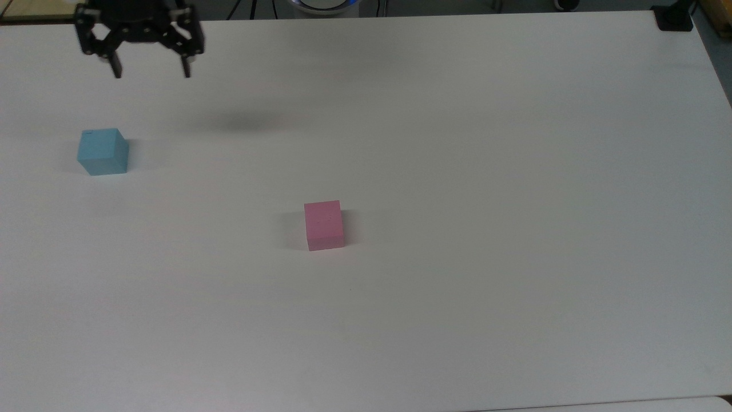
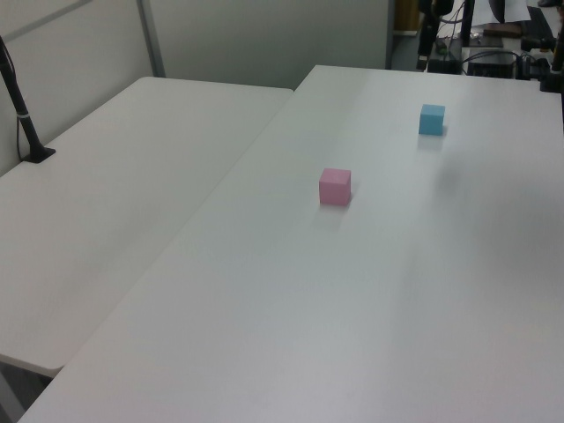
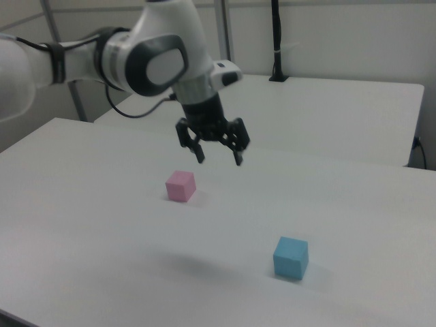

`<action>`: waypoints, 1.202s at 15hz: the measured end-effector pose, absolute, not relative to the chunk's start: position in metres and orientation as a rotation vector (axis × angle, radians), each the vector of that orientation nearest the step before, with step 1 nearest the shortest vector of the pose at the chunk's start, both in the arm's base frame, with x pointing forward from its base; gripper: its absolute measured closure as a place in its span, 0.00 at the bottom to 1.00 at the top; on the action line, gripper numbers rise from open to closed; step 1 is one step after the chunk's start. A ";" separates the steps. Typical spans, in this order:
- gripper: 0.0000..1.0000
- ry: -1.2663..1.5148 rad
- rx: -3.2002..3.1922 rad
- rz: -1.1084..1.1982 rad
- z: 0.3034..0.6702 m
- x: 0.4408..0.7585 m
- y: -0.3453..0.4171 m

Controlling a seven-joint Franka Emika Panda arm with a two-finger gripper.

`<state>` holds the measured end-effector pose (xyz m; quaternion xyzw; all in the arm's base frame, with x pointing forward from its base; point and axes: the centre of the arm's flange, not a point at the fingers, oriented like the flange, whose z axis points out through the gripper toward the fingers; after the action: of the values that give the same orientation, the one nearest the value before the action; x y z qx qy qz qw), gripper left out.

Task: Put blue cube on pink cube
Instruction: 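Move the open gripper over the light-blue cube, then lower the gripper around the light-blue cube and close it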

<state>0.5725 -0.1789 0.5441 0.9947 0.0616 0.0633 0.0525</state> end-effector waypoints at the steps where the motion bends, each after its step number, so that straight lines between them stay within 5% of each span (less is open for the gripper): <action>1: 0.02 0.175 3.024 0.188 0.535 0.573 -0.193; 13: 0.00 0.046 3.031 0.141 0.399 0.596 -0.273; 18: 0.00 0.083 2.972 0.065 0.389 0.586 -0.289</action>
<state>0.5863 -0.2888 0.3887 0.9958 0.0279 0.0216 0.0839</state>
